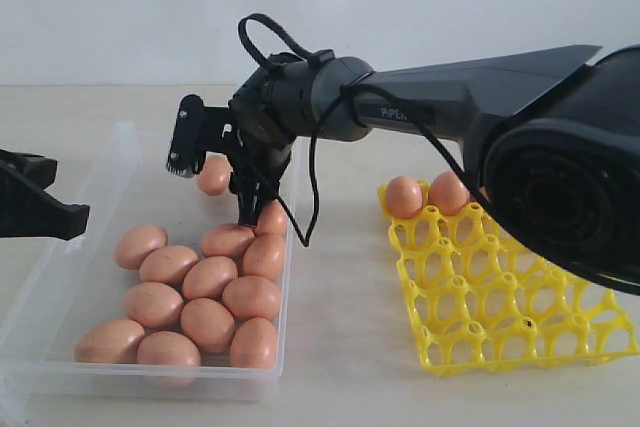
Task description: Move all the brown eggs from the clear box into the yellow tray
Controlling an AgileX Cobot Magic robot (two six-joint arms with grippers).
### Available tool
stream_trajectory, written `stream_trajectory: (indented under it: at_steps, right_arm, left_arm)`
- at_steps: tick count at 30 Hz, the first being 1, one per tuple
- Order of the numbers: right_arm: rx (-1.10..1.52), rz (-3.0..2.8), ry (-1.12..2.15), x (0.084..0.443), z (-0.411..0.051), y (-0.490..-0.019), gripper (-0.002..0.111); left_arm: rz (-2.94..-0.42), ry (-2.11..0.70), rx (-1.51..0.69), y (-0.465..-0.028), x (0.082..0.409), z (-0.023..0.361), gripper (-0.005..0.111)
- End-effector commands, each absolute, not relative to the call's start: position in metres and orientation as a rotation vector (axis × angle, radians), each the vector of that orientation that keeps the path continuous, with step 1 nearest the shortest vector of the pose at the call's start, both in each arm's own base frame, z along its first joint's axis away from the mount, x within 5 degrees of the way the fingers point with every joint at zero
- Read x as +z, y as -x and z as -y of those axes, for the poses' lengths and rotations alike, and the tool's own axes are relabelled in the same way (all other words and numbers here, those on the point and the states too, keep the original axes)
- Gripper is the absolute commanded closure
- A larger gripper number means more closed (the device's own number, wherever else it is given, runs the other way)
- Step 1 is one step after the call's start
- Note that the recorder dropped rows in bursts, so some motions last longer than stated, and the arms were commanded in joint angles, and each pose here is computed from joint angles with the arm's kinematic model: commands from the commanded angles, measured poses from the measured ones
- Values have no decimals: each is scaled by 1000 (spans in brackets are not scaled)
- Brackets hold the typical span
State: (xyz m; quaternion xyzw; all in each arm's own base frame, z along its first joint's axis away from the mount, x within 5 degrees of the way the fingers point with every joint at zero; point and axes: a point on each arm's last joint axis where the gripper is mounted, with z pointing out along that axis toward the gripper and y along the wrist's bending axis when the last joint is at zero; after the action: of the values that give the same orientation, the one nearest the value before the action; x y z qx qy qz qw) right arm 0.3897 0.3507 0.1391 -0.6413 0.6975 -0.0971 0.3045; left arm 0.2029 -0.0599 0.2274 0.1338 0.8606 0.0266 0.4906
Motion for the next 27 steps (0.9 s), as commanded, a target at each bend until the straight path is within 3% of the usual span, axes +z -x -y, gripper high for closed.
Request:
stream_trajectory:
  at_steps: [1, 7, 11, 15, 27]
  right_arm:
    - [-107, -1962, 1336, 196, -349, -387, 60]
    - [197, -2073, 961, 253, -352, -388, 63]
    - [523, -2189, 817, 263, -356, -393, 63]
    - [619, -2329, 793, 249, -350, -403, 63]
    - [404, -2470, 903, 190, -340, -419, 63]
  left_arm:
    - [-2083, -324, 70, -202, 228, 59, 103]
    - [-2083, -321, 74, -202, 228, 58, 103]
    - [-2085, -314, 70, -202, 228, 58, 103]
    - [-2086, -312, 69, -202, 228, 58, 103]
    - [-2084, -321, 77, -202, 228, 58, 103]
